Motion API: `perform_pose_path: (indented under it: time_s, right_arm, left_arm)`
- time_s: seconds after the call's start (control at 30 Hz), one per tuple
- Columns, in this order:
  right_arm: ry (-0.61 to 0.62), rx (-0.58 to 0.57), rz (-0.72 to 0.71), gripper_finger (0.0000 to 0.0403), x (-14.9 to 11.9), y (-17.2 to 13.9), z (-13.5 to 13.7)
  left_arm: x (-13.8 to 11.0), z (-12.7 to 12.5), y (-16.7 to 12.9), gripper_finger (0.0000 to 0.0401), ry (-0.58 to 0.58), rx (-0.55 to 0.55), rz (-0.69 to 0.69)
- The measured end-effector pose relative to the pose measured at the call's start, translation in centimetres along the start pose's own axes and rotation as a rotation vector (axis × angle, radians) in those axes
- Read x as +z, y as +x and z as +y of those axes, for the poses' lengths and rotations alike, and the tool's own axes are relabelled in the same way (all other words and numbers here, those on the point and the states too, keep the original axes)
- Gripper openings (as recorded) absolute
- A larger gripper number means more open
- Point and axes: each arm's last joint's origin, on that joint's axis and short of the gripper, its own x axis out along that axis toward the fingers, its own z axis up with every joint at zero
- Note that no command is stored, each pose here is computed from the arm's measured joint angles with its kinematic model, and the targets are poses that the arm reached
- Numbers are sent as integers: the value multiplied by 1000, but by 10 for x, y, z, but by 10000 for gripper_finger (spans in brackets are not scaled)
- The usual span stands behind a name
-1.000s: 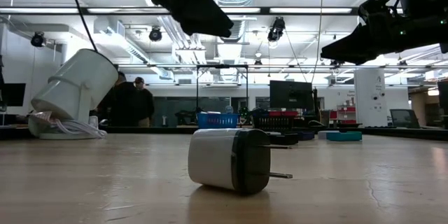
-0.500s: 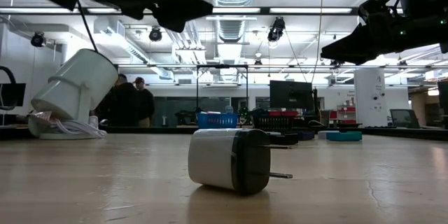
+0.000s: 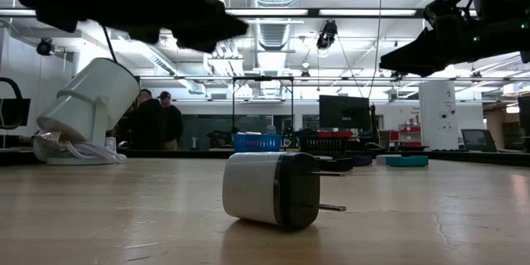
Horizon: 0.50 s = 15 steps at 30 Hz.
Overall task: Pick & Place Office items
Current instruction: Put the small white adapter into the blue basket
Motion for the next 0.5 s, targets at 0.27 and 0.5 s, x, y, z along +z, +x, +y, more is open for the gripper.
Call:
perform_pose_path:
  time_s: [0.27,0.5]
  right_arm:
    - [0,0,0,256,0,0,0]
    - [0,0,0,256,0,0,0]
  left_arm:
    - [-22,-5,33,236,-4,-9,17]
    - [-37,-10,59,236,-55,-91,20]
